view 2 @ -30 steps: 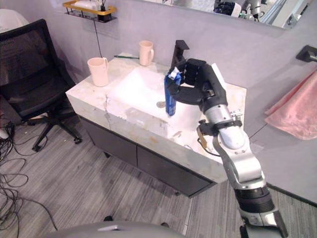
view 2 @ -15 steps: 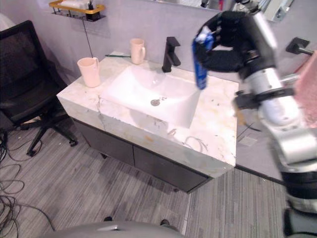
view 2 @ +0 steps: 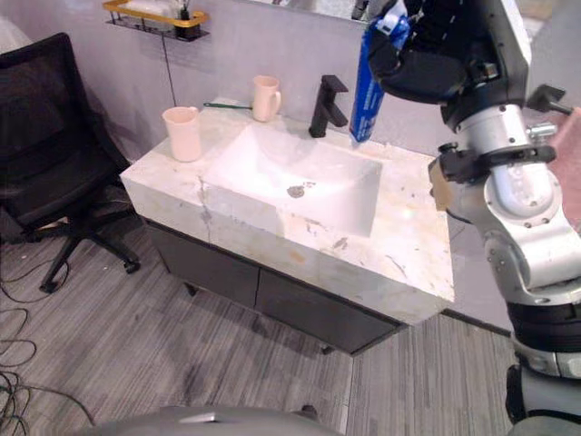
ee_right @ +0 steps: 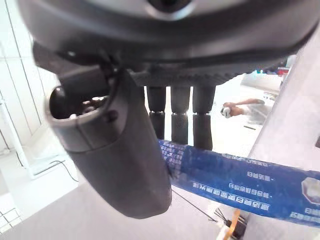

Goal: Organize the bathroom.

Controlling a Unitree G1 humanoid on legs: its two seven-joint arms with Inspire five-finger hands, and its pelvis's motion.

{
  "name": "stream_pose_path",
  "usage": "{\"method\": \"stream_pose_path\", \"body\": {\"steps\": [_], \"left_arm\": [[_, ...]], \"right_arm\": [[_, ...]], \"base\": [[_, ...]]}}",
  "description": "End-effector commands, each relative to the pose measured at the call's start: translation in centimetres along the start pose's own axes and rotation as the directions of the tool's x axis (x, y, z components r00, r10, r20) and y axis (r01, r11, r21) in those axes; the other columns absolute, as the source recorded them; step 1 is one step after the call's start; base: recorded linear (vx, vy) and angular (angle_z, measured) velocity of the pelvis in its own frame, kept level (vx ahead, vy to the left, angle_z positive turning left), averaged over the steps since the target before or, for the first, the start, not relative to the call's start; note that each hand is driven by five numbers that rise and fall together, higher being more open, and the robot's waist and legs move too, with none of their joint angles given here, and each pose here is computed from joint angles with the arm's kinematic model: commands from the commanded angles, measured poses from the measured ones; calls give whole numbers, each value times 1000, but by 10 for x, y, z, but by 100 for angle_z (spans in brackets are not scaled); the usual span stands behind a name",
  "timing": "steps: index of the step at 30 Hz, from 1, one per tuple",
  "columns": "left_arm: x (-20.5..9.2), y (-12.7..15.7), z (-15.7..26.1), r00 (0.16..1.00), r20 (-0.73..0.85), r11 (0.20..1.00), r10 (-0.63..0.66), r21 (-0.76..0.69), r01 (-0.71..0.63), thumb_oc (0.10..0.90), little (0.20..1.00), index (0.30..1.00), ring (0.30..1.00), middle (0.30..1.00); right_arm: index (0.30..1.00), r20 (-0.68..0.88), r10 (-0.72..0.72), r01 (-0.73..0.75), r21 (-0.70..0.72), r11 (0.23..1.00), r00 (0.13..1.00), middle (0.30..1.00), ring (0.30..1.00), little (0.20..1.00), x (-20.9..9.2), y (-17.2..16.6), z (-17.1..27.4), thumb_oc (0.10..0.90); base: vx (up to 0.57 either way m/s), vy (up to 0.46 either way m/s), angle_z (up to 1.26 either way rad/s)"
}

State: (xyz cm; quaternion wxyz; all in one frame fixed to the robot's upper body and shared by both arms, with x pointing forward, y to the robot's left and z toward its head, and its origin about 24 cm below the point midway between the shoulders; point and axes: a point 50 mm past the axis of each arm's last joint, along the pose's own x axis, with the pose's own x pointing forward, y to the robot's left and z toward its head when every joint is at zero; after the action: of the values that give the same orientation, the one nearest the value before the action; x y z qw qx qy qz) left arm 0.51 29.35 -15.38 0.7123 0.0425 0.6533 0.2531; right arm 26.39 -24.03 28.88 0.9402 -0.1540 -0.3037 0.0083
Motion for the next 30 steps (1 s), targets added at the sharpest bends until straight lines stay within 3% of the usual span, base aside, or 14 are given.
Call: {"method": "stream_pose_path", "body": {"steps": [1, 8, 12, 14, 17, 30], "left_arm": [[-1, 19, -28, 992, -106, 997, 73, 40, -69, 800, 900, 900, 900, 900], [-2, 29, -27, 975, -134, 982, 179, 85, -168, 800, 900, 900, 900, 900], [-1, 31, -12, 981, -91, 984, 170, 69, -164, 800, 900, 900, 900, 900], [-1, 22, -1, 988, -68, 976, 141, 178, -127, 800, 900, 900, 900, 900], [-1, 18, 2, 991, -54, 970, 120, 220, -105, 800, 900, 900, 900, 900], [-3, 19, -8, 985, -85, 978, 149, 162, -134, 800, 900, 900, 900, 900]], "right_arm": [[300, 305, -135, 147, -17, 989, 943, 300, 300, 300, 20, -22, 62, 400], [300, 320, -131, 157, -58, 986, 938, 300, 300, 300, 10, -21, 56, 400], [300, 323, -165, 191, -51, 980, 932, 300, 300, 300, 12, -29, 59, 400], [300, 329, -182, 217, -73, 973, 927, 300, 300, 300, 16, -40, 67, 400], [300, 334, -203, 246, -89, 965, 920, 300, 300, 300, 19, -48, 73, 400], [300, 385, -225, 235, 20, 972, 895, 300, 300, 300, 27, -35, 81, 400]], "base": [[-109, 58, 16], [75, -17, -16], [64, -101, 61], [95, 39, 49], [56, 61, 7], [27, 33, 10]]}}
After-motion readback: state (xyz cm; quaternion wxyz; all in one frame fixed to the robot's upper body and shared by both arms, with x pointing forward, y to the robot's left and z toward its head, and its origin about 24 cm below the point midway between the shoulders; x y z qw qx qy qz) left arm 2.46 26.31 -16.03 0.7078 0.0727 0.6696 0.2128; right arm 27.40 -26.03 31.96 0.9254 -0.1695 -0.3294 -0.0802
